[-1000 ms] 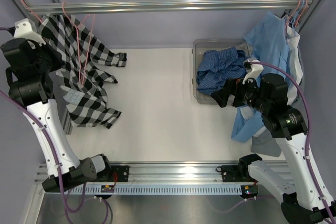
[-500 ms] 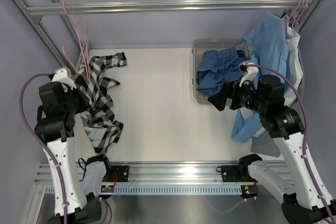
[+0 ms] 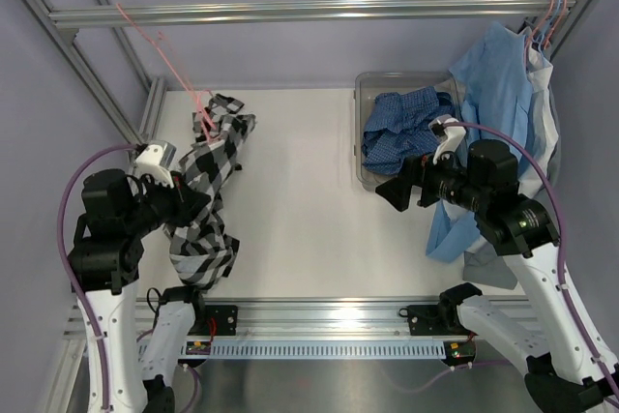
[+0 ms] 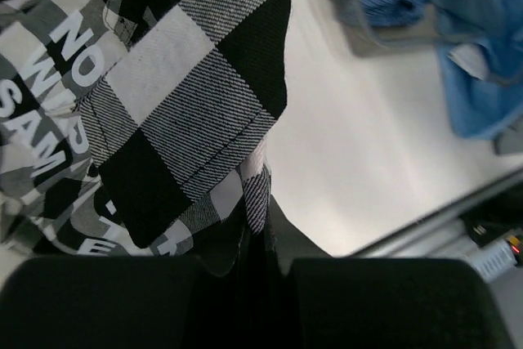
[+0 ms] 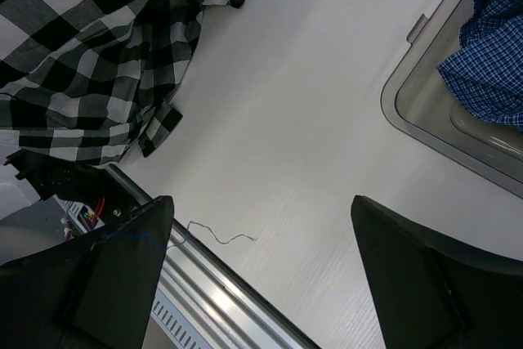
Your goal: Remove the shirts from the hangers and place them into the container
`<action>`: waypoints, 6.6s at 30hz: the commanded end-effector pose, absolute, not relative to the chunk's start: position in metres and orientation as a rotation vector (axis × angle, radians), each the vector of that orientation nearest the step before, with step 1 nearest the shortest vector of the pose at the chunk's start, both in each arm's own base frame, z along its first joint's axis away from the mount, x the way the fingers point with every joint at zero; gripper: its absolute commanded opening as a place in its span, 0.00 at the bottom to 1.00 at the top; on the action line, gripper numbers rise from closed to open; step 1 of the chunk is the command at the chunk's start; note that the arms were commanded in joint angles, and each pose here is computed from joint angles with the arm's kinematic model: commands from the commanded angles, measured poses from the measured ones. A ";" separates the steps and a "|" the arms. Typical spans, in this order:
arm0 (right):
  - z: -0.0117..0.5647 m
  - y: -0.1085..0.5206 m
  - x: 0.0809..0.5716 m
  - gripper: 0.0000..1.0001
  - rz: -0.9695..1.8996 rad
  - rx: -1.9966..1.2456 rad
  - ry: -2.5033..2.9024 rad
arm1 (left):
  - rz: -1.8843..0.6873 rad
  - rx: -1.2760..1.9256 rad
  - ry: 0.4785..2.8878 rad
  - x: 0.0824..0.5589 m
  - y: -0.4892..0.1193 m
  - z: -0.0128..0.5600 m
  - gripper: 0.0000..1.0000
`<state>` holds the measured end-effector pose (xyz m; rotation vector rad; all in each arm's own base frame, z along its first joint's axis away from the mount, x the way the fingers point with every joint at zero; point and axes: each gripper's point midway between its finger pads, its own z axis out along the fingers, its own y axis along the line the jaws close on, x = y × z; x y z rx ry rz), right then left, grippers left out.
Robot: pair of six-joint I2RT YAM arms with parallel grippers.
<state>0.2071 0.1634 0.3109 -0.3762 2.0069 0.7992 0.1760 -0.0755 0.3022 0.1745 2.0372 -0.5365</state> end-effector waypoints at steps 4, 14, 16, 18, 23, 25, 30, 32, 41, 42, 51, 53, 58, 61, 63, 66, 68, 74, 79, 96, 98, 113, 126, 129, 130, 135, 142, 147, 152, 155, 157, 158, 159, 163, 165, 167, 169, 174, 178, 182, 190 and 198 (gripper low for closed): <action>0.348 0.174 0.209 0.99 0.819 -0.478 1.906 | -0.914 0.529 1.831 0.163 -0.136 0.358 0.00; 0.406 0.186 0.233 0.99 0.802 -0.550 1.808 | -0.977 0.649 1.680 0.198 -0.165 0.435 0.00; 0.418 0.191 0.239 0.99 0.814 -0.556 1.786 | -0.945 0.630 1.721 0.215 -0.173 0.424 0.00; 0.426 0.198 0.249 0.99 0.824 -0.555 1.766 | -0.951 0.648 1.742 0.219 -0.188 0.411 0.00; 0.435 0.226 0.265 0.97 0.822 -0.582 1.727 | -0.958 0.575 1.765 0.237 -0.213 0.367 0.00; 0.430 0.243 0.269 0.97 0.814 -0.595 1.722 | -0.941 0.561 1.747 0.238 -0.218 0.361 0.00; 0.431 0.282 0.281 0.95 0.799 -0.594 1.676 | -0.894 0.614 1.786 0.232 -0.226 0.332 0.00; 0.435 0.297 0.280 0.93 0.811 -0.601 1.649 | -0.888 0.622 1.785 0.231 -0.225 0.329 0.00; 0.422 0.344 0.302 0.80 0.838 -0.596 1.660 | -0.881 0.683 1.787 0.220 -0.224 0.314 0.00; 0.424 0.346 0.303 0.78 0.839 -0.593 1.658 | -0.878 0.688 1.799 0.219 -0.223 0.311 0.00; 0.417 0.364 0.312 0.57 0.862 -0.592 1.671 | -0.845 0.687 1.818 0.217 -0.217 0.303 0.00; 0.407 0.369 0.311 0.50 0.868 -0.611 1.688 | -0.842 0.691 1.811 0.217 -0.217 0.304 0.00; 0.388 0.376 0.310 0.36 0.868 -0.635 1.731 | -0.837 0.692 1.805 0.218 -0.217 0.305 0.00; 0.380 0.375 0.309 0.15 0.847 -0.651 1.733 | -0.844 0.694 1.807 0.218 -0.218 0.304 0.00; 0.376 0.371 0.310 0.00 0.818 -0.649 1.734 | -0.846 0.692 1.821 0.217 -0.218 0.301 0.10; 0.374 0.364 0.312 0.00 0.774 -0.653 1.701 | -0.843 0.646 1.838 0.220 -0.216 0.301 0.56; 0.370 0.359 0.312 0.00 0.753 -0.648 1.697 | -0.844 0.624 1.837 0.222 -0.216 0.304 0.69; 0.360 0.356 0.306 0.00 0.752 -0.685 1.674 | -0.839 0.600 1.801 0.230 -0.218 0.326 0.86; 0.357 0.357 0.301 0.00 0.765 -0.707 1.665 | -0.852 0.602 1.802 0.243 -0.228 0.332 0.79; 0.332 0.356 0.305 0.00 0.712 -0.708 1.724 | -0.859 0.558 1.790 0.265 -0.239 0.340 0.03; 0.322 0.353 0.310 0.00 0.675 -0.694 1.753 | -0.829 0.559 1.793 0.262 -0.232 0.342 0.00; 0.330 0.325 0.359 0.00 0.600 -0.449 1.829 | -0.685 0.605 1.909 0.189 -0.171 0.309 0.00; 0.447 0.291 0.366 0.00 0.641 -0.376 1.683 | -0.550 0.276 2.008 0.182 -0.126 0.254 0.00; 0.457 0.287 0.358 0.00 0.654 -0.368 1.668 | -0.466 0.172 2.021 0.190 -0.112 0.250 0.01; 0.454 0.288 0.352 0.00 0.678 -0.390 1.668 | -0.461 0.154 2.012 0.192 -0.110 0.252 0.05; 0.416 0.300 0.337 0.00 0.724 -0.451 1.699 | -0.545 0.111 1.949 0.195 -0.119 0.283 0.49; 0.372 0.328 0.317 0.00 0.670 -0.516 1.732 | -0.688 0.103 1.915 0.198 -0.142 0.334 0.65; 0.365 0.332 0.322 0.00 0.613 -0.476 1.718 | -0.724 0.065 1.926 0.205 -0.149 0.347 0.68; 0.368 0.332 0.327 0.00 0.591 -0.457 1.703 | -0.676 0.085 2.030 0.212 -0.153 0.320 0.68; 0.368 0.332 0.328 0.00 0.583 -0.459 1.701 | -0.646 0.093 2.075 0.214 -0.152 0.302 0.68; 0.366 0.333 0.327 0.00 0.585 -0.461 1.704 | -0.622 0.096 2.100 0.216 -0.151 0.292 0.67; 0.366 0.334 0.326 0.00 0.587 -0.462 1.702 | -0.603 0.095 2.100 0.219 -0.149 0.289 0.65; 0.365 0.333 0.327 0.00 0.584 -0.460 1.704 | -0.597 0.100 2.105 0.221 -0.150 0.287 0.60; 0.363 0.335 0.326 0.00 0.584 -0.464 1.713 | -0.510 0.094 2.125 0.230 -0.143 0.275 0.46; 0.363 0.334 0.324 0.00 0.586 -0.462 1.713 | -0.477 0.098 2.134 0.232 -0.139 0.271 0.35; 0.363 0.332 0.324 0.00 0.584 -0.459 1.714 | -0.446 0.103 2.146 0.234 -0.137 0.266 0.11; 0.365 0.329 0.322 0.00 0.582 -0.448 1.713 | -0.415 0.095 2.153 0.235 -0.133 0.263 0.00; 0.368 0.306 0.320 0.00 0.524 -0.389 1.711 | -0.303 0.061 2.156 0.235 -0.114 0.258 0.00; 0.374 0.286 0.315 0.00 0.485 -0.355 1.698 | -0.236 0.033 2.157 0.229 -0.098 0.248 0.00; 0.391 0.274 0.301 0.00 0.525 -0.336 1.663 | -0.188 0.011 2.184 0.227 -0.088 0.239 0.00; 0.433 0.260 0.274 0.00 0.652 -0.288 1.575 | -0.327 0.047 2.189 0.227 -0.108 0.231 0.03; 0.396 0.295 0.268 0.00 0.749 -0.442 1.618 | -0.380 0.072 2.017 0.223 -0.105 0.274 0.87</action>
